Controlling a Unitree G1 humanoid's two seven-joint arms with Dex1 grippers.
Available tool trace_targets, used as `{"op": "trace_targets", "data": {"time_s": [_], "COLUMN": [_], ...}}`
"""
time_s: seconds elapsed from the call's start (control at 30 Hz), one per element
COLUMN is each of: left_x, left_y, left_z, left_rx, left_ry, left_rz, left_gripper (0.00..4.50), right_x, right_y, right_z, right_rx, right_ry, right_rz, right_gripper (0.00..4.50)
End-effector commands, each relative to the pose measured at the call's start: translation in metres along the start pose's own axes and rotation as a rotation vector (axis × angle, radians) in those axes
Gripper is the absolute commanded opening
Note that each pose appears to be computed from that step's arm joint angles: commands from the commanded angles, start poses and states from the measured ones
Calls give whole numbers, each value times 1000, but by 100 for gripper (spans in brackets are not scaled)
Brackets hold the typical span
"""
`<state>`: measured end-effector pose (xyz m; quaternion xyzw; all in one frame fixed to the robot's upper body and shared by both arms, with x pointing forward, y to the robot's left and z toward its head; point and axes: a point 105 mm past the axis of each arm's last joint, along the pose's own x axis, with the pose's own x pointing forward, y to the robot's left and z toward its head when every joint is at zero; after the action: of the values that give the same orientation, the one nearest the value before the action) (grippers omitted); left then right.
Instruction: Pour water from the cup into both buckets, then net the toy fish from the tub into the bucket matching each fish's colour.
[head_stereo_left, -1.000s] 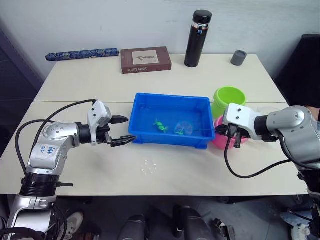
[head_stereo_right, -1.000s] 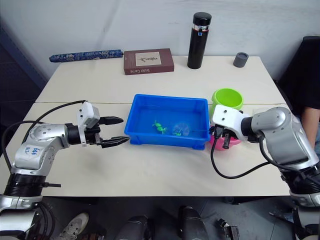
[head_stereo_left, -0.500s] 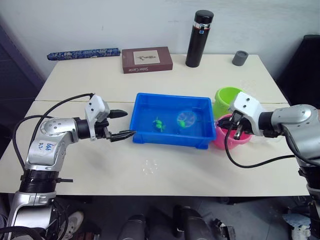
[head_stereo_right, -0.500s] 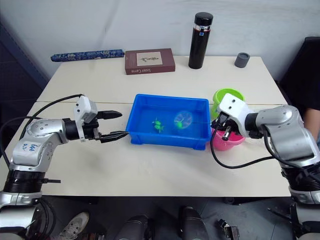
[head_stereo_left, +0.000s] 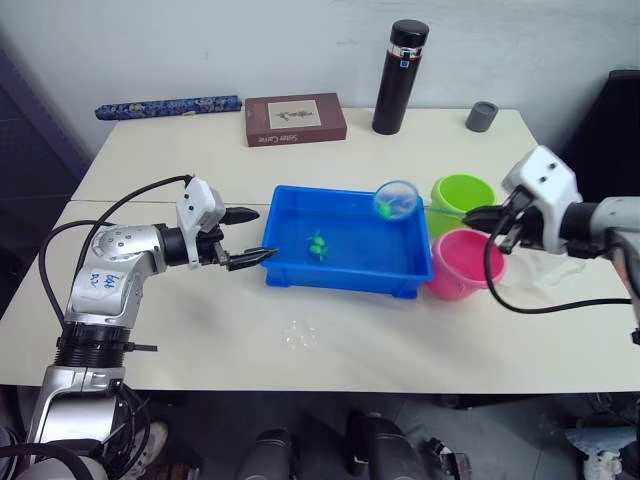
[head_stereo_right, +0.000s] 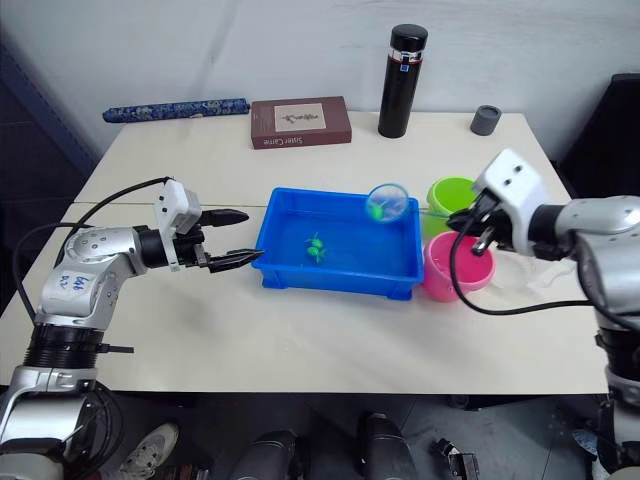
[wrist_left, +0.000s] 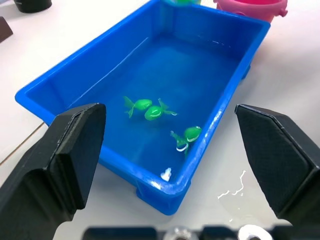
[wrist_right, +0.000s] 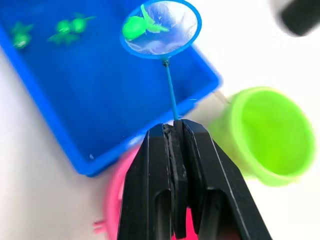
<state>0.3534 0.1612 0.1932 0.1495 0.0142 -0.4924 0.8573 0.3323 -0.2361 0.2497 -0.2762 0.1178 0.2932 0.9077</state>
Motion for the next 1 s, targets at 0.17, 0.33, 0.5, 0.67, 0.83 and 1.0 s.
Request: {"op": "trace_targets", "data": {"time_s": [0.17,0.33,0.5,0.67,0.83,1.0], "left_x": [4,7,11,15,16,16], "left_y": [9,10,11,13,14,15], "left_z": [19,21,25,29,30,30], "left_rx": [60,70,74,84,89,92], "left_ry": [-44,-46,-62,-74,-78,-77], "left_rz": [5,-2,-8,-8,-7,-3], "left_gripper": [446,446,446,446,446,446], "right_x": [-28,-26,-21,-10,-6,-7], "right_y": [-44,-56,-66,-62,-64,-61], "right_z": [-6,-17,-33,-41,-41,-34], "right_rx": [-12,-16,-112,-190,-320,-639], "right_ry": [15,45,129,160,199,257], "right_rz": [-232,-316,-414,-425,-461,-482], "right_gripper": [0,0,0,0,0,0]}}
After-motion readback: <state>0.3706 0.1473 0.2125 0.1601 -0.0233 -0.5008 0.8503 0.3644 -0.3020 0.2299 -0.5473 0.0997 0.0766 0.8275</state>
